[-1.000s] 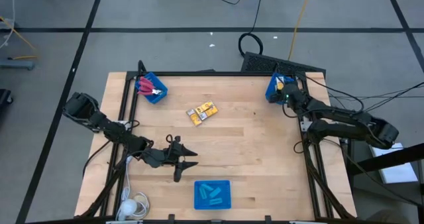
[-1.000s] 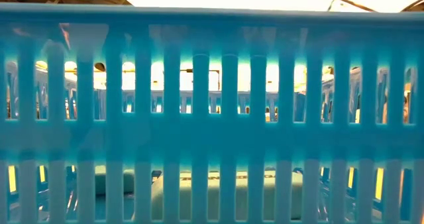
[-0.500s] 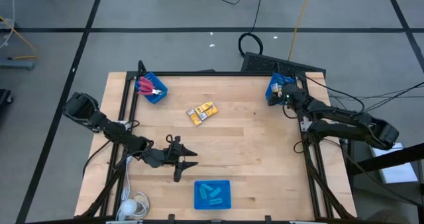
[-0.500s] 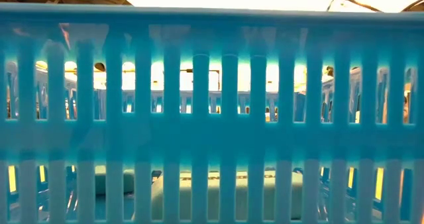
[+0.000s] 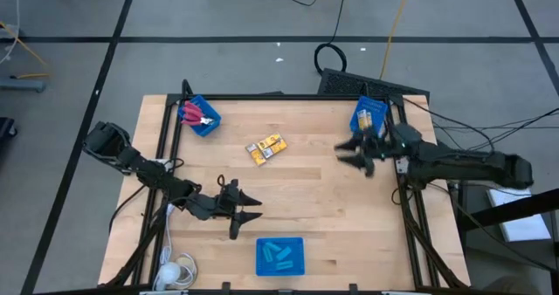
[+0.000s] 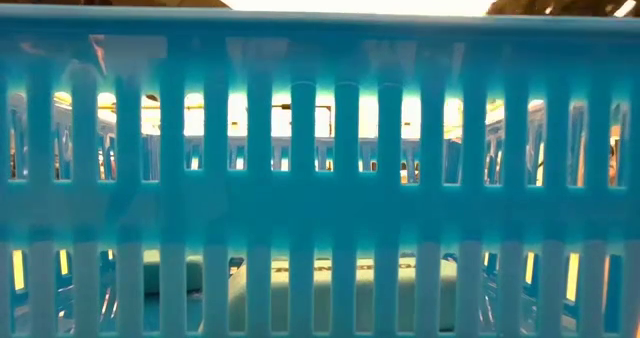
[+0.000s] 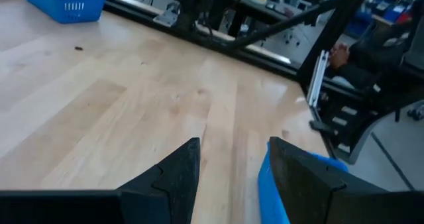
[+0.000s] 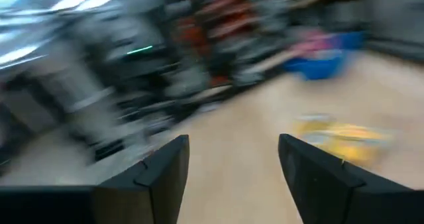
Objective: Pick & Place School Supplies
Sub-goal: Put the crayon box into the right blue bin
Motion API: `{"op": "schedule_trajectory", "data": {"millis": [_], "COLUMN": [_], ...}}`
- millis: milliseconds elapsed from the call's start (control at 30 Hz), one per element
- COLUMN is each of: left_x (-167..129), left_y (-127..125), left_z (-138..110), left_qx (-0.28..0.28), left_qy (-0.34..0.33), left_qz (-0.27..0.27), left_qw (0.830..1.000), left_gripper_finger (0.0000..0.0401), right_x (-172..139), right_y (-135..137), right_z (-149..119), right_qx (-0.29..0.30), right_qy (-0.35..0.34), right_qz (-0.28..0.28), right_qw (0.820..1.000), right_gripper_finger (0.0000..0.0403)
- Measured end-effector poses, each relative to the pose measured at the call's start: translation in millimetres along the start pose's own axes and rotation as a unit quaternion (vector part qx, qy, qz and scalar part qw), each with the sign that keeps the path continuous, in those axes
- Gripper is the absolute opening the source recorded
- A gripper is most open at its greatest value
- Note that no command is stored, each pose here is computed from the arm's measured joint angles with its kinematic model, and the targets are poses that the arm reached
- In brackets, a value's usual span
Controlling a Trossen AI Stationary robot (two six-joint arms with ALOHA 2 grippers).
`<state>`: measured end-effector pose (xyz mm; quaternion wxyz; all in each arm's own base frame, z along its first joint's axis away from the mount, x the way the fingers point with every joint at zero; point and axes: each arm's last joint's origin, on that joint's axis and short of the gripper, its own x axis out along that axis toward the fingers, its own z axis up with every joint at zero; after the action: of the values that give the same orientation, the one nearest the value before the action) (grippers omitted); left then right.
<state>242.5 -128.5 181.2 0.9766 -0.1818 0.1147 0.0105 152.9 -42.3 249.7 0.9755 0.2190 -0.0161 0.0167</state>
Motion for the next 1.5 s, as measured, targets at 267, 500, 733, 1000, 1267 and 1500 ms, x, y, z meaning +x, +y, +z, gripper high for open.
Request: {"op": "schedule_trajectory", "data": {"millis": [267, 500, 733, 1000, 1267, 1500], "left_x": [7, 25, 22, 37, 49, 56], "left_y": [13, 74, 142, 173, 189, 194], "left_z": [9, 25, 50, 49, 19, 7], "left_qx": [-0.011, -0.051, -0.112, -0.081, -0.034, -0.050], "left_qy": [-0.027, 0.100, 0.116, 0.143, 0.193, 0.211], "left_qz": [0.052, 0.271, 0.417, 0.397, 0.443, 0.430], "left_qw": [0.998, 0.956, 0.895, 0.903, 0.875, 0.876], "left_gripper_finger": [0.0184, 0.0184, 0.0184, 0.0184, 0.0184, 0.0184], "right_x": [7, 8, 16, 23, 23, 23], "right_y": [70, 99, 102, 102, 103, 102], "right_z": [-25, -33, -42, -48, -46, -47], "right_qx": [-0.068, -0.132, -0.131, -0.136, -0.140, -0.143], "right_qy": [0.023, -0.044, -0.041, -0.039, -0.048, -0.044], "right_qz": [0.185, 0.163, 0.118, 0.117, 0.117, 0.116], "right_qw": [0.980, 0.977, 0.983, 0.983, 0.982, 0.982], "right_gripper_finger": [0.0211, 0.0210, 0.0210, 0.0210, 0.0210, 0.0210]}}
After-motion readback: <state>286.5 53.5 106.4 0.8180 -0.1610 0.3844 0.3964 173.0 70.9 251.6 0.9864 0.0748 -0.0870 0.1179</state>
